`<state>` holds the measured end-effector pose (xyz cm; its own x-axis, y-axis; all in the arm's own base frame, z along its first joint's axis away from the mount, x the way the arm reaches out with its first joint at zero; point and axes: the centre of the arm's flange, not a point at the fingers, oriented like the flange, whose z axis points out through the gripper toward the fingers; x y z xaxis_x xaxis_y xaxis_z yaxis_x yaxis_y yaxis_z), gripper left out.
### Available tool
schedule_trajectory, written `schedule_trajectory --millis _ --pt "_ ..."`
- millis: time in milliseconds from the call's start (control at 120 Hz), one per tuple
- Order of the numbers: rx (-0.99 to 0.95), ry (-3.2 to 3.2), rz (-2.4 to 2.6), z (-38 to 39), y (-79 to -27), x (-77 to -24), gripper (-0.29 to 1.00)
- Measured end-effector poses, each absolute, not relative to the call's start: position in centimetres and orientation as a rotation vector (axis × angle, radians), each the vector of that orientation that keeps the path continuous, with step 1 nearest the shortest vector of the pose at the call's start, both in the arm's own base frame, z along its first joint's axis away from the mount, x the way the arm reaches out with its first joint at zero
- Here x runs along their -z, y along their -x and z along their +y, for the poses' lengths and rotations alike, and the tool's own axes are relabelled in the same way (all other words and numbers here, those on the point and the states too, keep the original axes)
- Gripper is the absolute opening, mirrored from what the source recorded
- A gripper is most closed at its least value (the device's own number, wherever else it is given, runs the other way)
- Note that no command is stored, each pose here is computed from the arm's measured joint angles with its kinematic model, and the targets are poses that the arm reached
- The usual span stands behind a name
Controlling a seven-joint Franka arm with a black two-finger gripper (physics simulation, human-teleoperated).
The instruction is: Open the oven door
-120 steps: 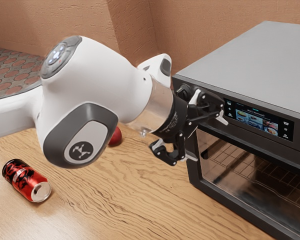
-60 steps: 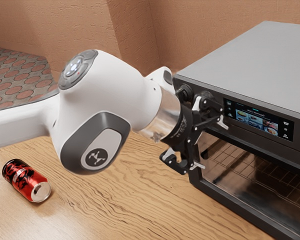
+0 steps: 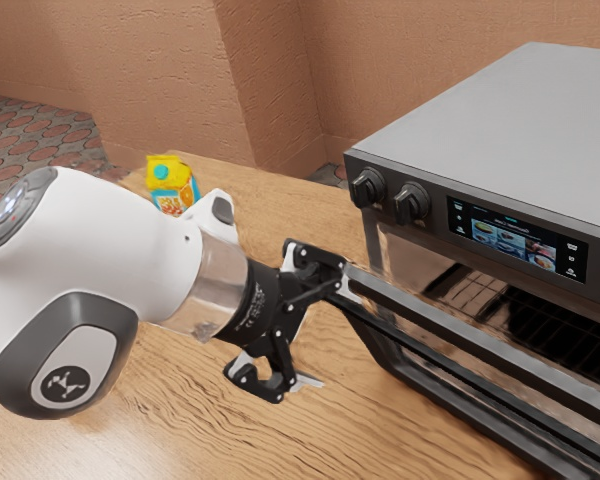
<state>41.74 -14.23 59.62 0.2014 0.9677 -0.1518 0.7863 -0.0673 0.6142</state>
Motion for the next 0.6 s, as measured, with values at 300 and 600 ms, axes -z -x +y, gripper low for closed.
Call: schedule_trajectory --millis 300,600 --pt "-0.763 -1.698 1.79 -3.9 -38.5 -79.1 0.7" --pt "-0.333 -2.396 1.89 1.6 -45.8 -68.0 0.7"
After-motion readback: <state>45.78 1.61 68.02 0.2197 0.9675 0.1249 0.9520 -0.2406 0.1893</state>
